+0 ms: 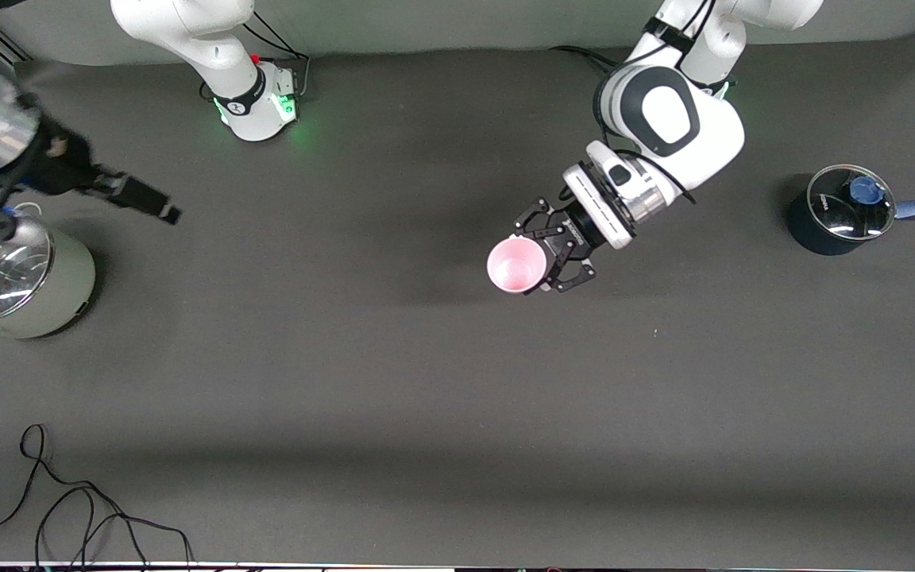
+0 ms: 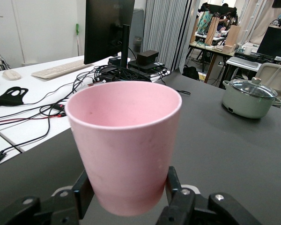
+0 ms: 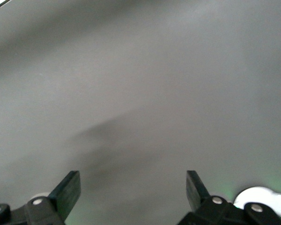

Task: Transfer pink cup from left to right arm
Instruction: 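Reach the right gripper toward the pink cup held by the left gripper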

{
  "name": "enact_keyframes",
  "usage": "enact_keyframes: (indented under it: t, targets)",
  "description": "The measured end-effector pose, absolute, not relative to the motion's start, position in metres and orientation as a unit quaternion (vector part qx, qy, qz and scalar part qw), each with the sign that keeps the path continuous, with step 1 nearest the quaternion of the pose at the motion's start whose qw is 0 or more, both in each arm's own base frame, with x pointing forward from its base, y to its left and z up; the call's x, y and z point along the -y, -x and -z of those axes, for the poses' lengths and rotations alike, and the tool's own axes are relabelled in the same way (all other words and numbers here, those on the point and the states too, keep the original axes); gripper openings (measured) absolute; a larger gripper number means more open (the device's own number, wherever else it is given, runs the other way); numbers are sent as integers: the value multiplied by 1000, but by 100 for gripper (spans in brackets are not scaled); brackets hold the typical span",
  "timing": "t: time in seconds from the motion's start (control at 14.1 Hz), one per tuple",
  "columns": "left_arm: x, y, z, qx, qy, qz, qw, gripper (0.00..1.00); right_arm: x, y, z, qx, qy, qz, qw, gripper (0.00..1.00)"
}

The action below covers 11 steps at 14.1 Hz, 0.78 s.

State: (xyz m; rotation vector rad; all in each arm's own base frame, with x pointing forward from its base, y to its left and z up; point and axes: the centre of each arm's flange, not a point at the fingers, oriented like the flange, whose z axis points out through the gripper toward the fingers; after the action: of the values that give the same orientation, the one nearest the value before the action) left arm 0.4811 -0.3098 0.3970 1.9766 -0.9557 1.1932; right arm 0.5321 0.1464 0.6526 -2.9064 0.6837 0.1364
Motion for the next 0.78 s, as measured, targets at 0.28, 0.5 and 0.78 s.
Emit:
enact_keyframes:
  t: [0.28,0.5,0.78]
  targets:
    - [312,-480,-398,361,-752,-453,315,66,-240,-525,-656,-349,930,-23,117,100]
    - [314,-478,-400,359,-752,-454,317,66,-294,-527,-652,-440,886,-19,147,100]
    - [318,-476,-401,360,-751,-454,318,66,-360,-531,-649,-498,852,-33,160,100]
